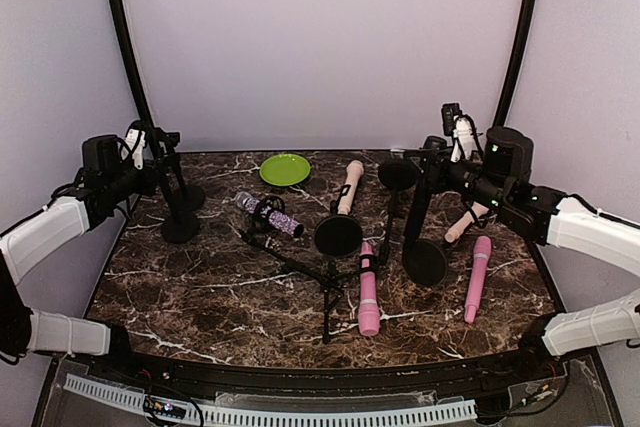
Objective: Remove the microphone from the stand
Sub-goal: Move the microphone stand to the corner of the board.
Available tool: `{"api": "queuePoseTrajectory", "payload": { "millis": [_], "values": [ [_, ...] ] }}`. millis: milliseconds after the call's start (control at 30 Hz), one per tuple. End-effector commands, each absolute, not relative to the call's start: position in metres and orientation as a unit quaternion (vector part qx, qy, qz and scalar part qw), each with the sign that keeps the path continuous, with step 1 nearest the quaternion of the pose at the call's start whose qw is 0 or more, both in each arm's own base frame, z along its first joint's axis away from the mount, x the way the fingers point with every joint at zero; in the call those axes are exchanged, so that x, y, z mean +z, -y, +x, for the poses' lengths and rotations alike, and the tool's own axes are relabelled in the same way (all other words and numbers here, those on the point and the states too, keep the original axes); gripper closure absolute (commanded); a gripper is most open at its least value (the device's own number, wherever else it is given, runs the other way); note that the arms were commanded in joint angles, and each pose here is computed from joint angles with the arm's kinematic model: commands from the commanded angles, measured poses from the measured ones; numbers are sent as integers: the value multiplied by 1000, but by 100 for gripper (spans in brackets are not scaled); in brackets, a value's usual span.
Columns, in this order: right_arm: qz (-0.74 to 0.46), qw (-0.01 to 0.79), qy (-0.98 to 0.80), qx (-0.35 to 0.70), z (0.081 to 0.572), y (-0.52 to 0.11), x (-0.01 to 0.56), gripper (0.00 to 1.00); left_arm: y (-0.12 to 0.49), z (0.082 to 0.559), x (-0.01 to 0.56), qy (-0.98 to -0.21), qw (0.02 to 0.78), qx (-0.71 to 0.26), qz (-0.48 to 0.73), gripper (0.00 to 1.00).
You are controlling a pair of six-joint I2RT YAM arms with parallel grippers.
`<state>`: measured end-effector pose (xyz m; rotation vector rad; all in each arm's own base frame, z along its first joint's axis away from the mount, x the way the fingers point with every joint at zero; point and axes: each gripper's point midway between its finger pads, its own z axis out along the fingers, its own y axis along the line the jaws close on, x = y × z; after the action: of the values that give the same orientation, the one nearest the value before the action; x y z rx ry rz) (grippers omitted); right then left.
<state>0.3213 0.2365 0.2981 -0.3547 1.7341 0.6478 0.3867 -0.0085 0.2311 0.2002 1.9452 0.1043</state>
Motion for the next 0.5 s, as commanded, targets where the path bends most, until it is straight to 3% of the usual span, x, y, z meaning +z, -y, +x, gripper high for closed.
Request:
{"api": "queuePoseTrajectory", "payload": {
  "millis": [0, 233, 300, 433, 467],
  "values": [
    [-126, 605, -743, 257, 326, -218, 310, 84, -13, 385, 211, -846, 517, 104, 83, 100],
    [-84, 594, -774, 204, 327, -187, 301, 84, -10, 386, 212, -847, 518, 90, 82, 97],
    [-70, 580, -791, 181, 323, -174, 293, 84, -5, 386, 218, -844, 524, 79, 86, 85],
    [-33, 555, -821, 128, 316, -143, 285, 84, 14, 380, 230, -835, 538, 30, 112, 48],
    [-20, 544, -831, 112, 314, -133, 281, 84, 16, 377, 234, -831, 544, 25, 113, 43]
  ]
}}
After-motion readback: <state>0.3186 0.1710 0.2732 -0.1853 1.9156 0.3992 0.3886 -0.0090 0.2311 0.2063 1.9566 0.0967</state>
